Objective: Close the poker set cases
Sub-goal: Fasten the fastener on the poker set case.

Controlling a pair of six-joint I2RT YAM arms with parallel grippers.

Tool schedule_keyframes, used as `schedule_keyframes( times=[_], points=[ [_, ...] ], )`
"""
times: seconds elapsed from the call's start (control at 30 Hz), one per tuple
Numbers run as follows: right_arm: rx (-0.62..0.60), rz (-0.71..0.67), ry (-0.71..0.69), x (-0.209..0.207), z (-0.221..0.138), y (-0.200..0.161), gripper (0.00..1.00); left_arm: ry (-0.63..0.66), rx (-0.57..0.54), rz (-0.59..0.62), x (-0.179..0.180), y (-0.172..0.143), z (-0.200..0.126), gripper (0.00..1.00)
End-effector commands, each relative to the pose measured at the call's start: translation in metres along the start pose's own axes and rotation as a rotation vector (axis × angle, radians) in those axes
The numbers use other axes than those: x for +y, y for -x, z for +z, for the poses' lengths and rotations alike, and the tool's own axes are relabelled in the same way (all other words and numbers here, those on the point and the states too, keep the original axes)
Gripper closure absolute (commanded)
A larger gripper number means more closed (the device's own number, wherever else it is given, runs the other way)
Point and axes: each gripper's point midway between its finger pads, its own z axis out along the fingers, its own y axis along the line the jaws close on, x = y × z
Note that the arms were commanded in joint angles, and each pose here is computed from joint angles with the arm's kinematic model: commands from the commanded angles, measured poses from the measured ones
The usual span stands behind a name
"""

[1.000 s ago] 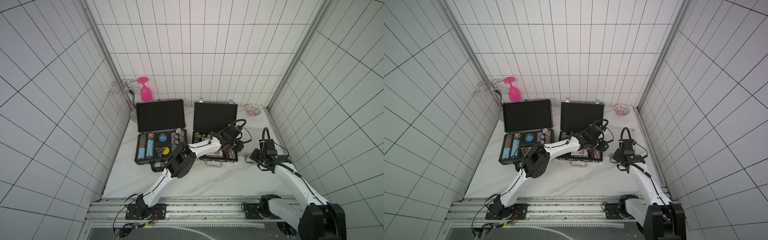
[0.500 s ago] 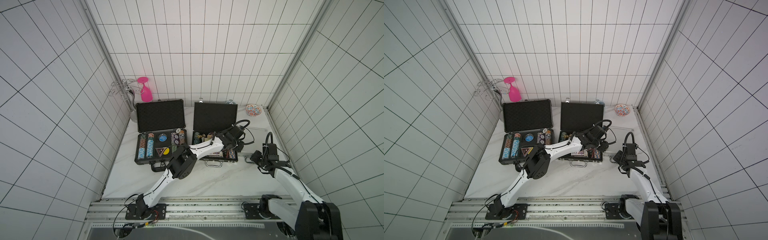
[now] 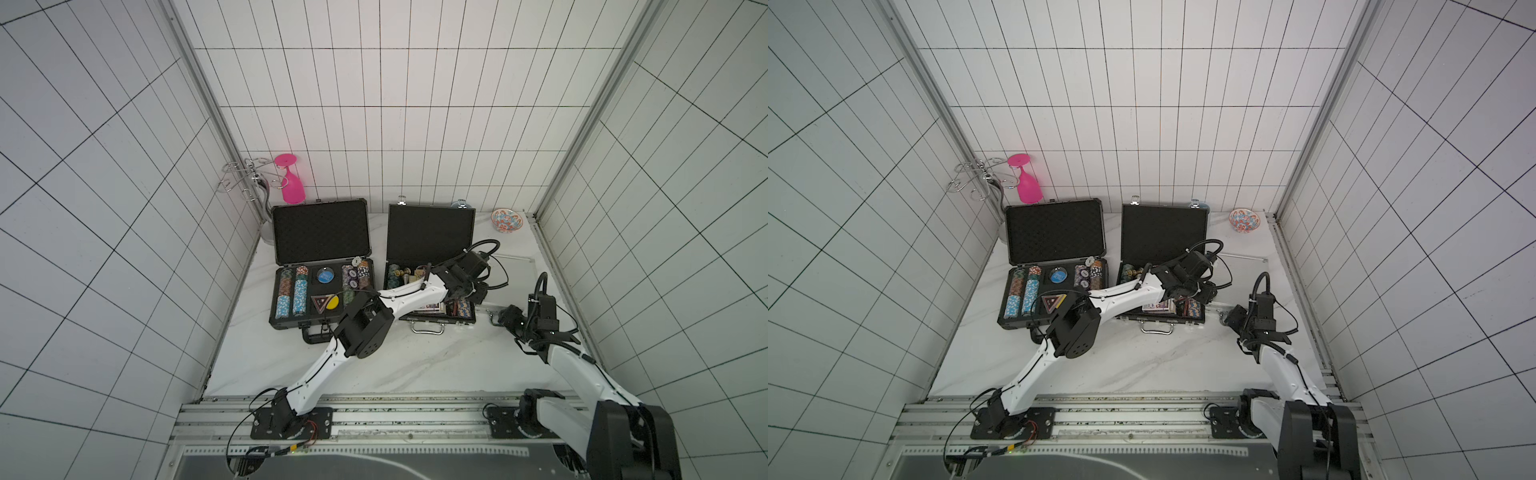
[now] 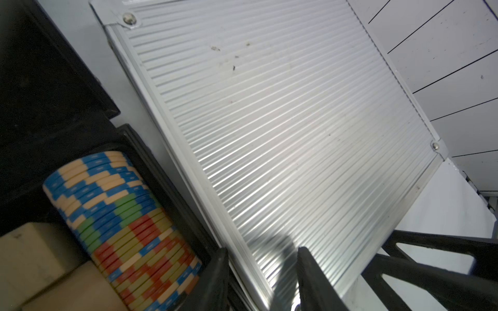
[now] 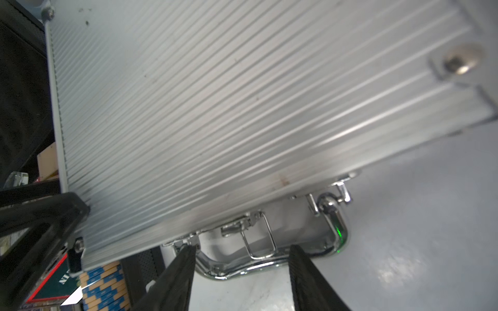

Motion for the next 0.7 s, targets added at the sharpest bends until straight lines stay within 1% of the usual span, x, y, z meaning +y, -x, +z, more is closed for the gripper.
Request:
schedule_keyframes(
  times=[0.0,0.13,0.43,0.67],
  points=[
    [0.012,0.000,0.010,-0.008,0.005,-0.011,0.42,0.076,0.150,0.006,0.025,-0.051,0.021,0.58],
    [0.024,-0.003,0.007,-0.013,0.008,-0.015,0.42,0.088,0.159,0.006,0.027,-0.054,0.023,0.58],
    [0.052,-0.008,0.069,-0.006,0.013,-0.023,0.43,0.100,0.169,0.007,0.030,-0.057,0.024,0.58],
    [0.064,-0.011,0.061,-0.009,0.015,-0.027,0.43,0.096,0.159,0.009,0.029,-0.053,0.021,0.58]
  ],
)
